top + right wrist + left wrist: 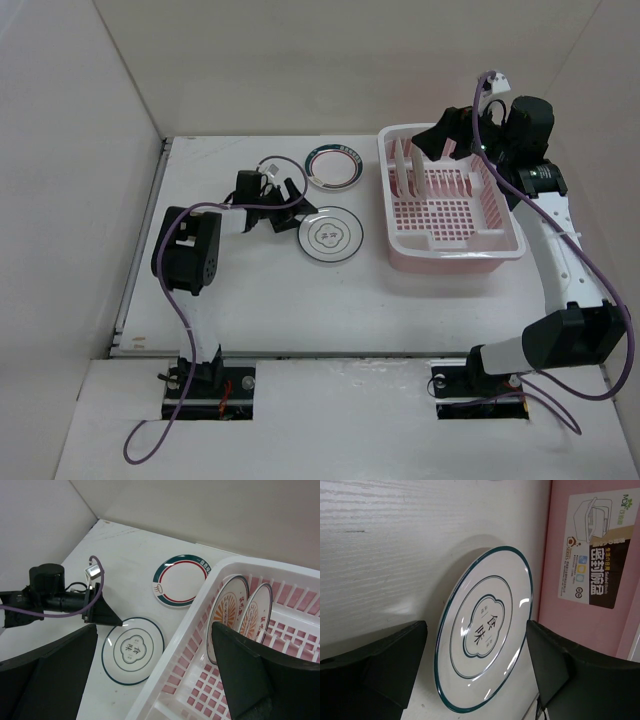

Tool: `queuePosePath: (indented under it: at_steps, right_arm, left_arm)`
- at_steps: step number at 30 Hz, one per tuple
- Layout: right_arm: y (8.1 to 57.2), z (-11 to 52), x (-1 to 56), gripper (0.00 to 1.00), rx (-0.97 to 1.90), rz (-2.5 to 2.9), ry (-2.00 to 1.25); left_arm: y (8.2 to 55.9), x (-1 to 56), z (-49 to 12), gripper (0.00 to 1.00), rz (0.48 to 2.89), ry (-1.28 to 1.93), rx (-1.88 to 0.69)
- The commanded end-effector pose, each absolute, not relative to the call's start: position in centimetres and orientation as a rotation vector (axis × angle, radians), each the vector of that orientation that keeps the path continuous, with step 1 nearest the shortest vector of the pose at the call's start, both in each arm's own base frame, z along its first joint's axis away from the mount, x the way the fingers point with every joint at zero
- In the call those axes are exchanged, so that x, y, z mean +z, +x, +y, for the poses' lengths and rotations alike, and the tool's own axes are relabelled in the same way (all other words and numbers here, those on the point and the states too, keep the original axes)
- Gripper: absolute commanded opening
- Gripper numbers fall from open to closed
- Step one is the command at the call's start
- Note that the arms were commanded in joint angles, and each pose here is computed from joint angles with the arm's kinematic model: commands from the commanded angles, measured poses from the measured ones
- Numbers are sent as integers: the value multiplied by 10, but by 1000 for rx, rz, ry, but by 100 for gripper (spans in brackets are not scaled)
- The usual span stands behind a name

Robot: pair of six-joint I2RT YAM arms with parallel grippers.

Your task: Load the plates into the dish rack

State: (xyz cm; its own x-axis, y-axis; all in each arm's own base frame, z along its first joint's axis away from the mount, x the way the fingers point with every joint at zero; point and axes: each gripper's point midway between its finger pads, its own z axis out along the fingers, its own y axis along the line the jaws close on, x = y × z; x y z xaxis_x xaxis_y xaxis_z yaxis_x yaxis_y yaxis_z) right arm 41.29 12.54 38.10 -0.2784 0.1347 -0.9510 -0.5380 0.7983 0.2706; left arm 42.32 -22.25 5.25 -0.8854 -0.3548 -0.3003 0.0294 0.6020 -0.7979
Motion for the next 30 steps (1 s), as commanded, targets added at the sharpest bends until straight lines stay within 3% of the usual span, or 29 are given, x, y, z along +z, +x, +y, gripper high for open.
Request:
queuePosePath:
  at_steps: [1, 4, 7, 9, 10, 11, 12, 16, 22, 30]
  right_arm:
    - [404, 124, 416, 100, 658, 1652, -336]
    - [403, 125, 420, 100, 663, 1642, -345]
    - [403, 125, 424, 100, 661, 1633, -348]
    - [403, 125, 424, 100, 661, 1633, -348]
    - [403, 125, 424, 100, 661, 1633, -348]
    - [402, 127, 424, 100, 668, 1632, -355]
    - [402, 127, 424, 100, 668, 1632, -355]
    - [402, 127, 420, 100, 670, 1641, -353]
    - [402, 151, 408, 100, 581, 1675, -506]
    - [387, 234, 364, 100, 231, 1737, -742]
  left_arm:
    - [381, -16, -210, 79, 2631, -385, -1101]
    - [379, -17, -209, 73, 2639, -378, -1096]
    - [380, -17, -206, 62, 2637, -376, -1064]
    - [380, -20, -203, 37, 2648, -393, -1034]
    - [380, -20, -203, 30, 2648, -393, -1033]
    - [378, -21, -203, 30, 2659, -399, -1031]
    - [378, -26, -201, 19, 2666, -410, -1011]
    - [378, -30, -199, 0, 2708, -410, -978]
    - [389, -11, -180, 0, 2697, -434, -820]
    - [392, 68, -115, 0, 2738, -577, -257]
